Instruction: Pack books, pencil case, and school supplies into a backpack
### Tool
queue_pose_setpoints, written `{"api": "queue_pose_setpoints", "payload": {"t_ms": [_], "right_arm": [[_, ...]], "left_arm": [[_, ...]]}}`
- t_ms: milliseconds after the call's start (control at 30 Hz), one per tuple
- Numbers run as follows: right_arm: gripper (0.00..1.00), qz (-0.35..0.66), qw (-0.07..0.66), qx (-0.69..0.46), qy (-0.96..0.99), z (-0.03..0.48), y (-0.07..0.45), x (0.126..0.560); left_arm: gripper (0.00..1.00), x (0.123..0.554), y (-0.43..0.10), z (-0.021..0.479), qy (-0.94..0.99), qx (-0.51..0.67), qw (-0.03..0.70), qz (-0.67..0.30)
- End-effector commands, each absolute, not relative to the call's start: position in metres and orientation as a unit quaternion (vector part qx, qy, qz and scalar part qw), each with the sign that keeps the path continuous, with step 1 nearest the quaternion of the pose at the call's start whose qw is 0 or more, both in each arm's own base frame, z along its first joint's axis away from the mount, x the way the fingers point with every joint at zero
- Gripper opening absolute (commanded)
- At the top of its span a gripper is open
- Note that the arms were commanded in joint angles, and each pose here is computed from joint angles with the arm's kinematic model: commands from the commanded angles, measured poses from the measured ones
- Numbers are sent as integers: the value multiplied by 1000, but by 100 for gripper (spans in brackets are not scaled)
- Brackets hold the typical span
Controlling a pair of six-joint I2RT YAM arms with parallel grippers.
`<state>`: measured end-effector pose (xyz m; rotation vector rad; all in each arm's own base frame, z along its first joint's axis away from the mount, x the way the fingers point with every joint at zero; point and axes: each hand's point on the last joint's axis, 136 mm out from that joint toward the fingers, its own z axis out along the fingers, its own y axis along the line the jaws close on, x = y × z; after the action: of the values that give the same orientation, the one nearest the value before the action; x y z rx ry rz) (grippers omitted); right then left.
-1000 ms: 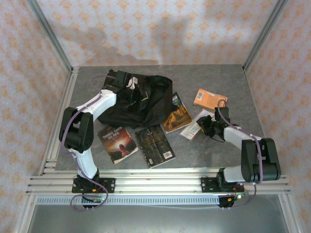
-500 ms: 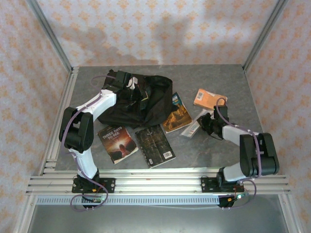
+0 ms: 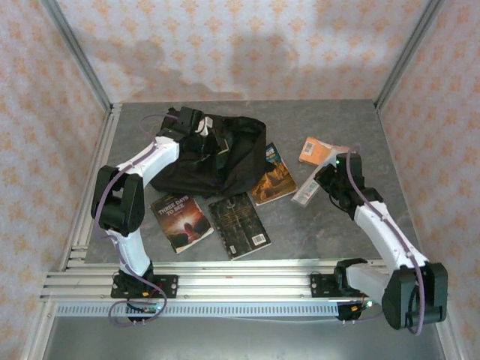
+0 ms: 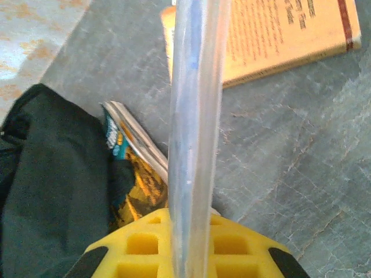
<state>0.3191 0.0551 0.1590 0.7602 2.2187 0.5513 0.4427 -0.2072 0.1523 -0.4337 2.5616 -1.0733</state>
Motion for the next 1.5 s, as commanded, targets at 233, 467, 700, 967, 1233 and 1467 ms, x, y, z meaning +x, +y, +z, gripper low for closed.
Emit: {"api": "queue_pose_setpoints", "payload": {"t_ms": [233, 467, 700, 967, 1233, 1467], "right_arm": [[0, 291, 408, 148, 852, 255, 124, 351], [0, 382, 380, 105, 836, 279, 201, 396], [0, 389, 370, 114, 836, 275, 253, 444], [0, 434, 317, 172, 825, 236, 299, 483], [0, 439, 265, 188, 838, 194, 359, 469], [8, 513, 187, 169, 821, 178, 446, 458]], "left_arm": [[0, 440, -196, 235, 896, -106, 240, -359], [0, 441, -184, 285, 900, -82, 285, -320], [0, 437, -175, 301, 909, -59, 297, -287], [0, 442, -177, 309, 907, -61, 298, -291], [0, 460, -180, 316, 899, -78, 297, -311], [0, 470, -178, 321, 898, -81, 302, -309]]}}
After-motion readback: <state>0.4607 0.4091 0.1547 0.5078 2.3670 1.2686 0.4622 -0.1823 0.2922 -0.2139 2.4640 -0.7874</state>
